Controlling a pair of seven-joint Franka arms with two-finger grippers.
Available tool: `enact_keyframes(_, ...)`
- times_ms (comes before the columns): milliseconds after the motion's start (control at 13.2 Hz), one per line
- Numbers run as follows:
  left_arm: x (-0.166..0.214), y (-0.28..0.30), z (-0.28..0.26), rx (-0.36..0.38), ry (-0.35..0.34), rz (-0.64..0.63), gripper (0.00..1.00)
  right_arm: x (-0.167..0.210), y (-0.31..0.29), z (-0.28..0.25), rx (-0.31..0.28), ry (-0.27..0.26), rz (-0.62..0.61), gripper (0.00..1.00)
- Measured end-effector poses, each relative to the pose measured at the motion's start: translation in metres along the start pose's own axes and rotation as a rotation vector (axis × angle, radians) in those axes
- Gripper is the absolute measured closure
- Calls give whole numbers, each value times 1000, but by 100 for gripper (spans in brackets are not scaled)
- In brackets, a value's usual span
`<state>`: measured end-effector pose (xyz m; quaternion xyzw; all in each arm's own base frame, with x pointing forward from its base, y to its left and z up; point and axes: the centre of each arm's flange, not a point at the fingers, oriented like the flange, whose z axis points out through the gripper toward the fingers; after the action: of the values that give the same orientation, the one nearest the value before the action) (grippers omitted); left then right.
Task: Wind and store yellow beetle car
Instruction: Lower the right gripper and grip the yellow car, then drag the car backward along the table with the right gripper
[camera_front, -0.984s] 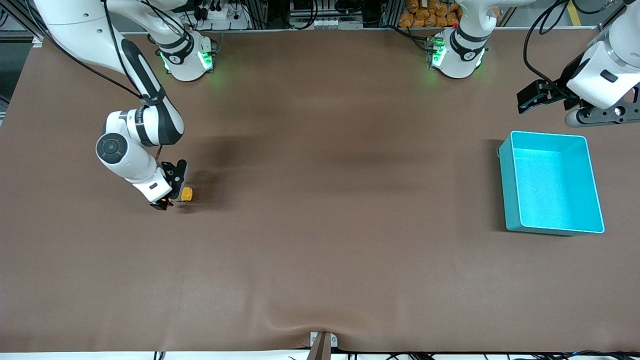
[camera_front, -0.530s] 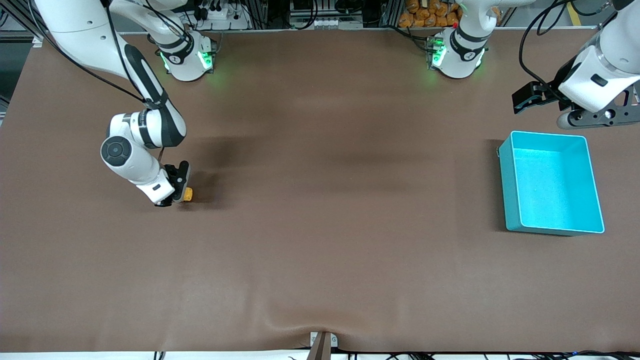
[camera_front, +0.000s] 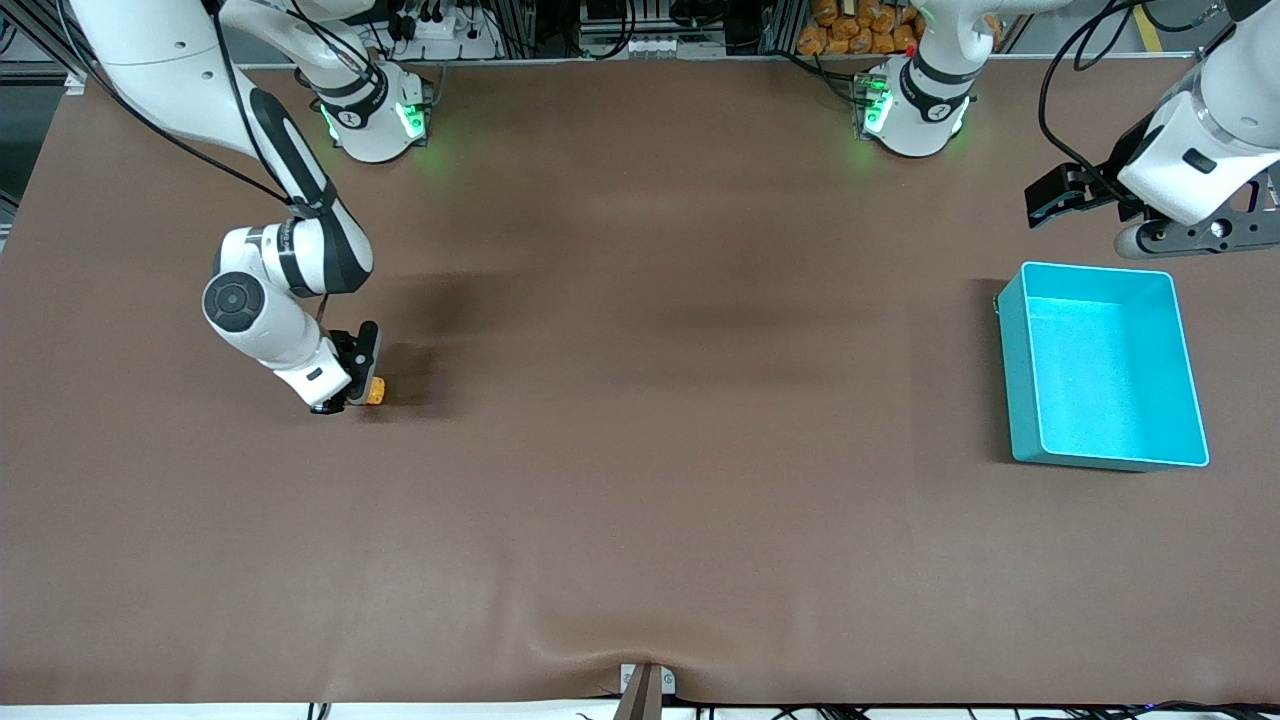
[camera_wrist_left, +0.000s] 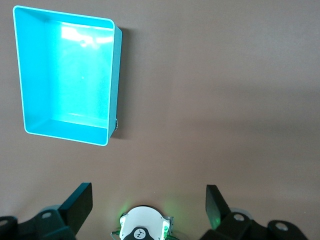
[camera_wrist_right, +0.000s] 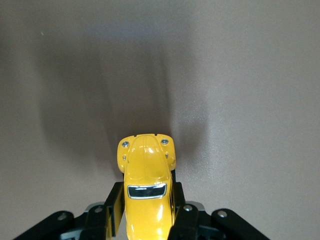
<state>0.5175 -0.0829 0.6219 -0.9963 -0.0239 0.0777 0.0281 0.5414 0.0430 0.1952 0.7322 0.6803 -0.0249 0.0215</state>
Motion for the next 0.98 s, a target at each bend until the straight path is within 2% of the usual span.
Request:
enact_keyframes(378,0,-1,0,0,0,-13,0,-2,0,0,0,0,-19,57)
enact_keyframes(984,2,1,2,-2,8,-14,0,-40,6,3,4,-1,-16,57)
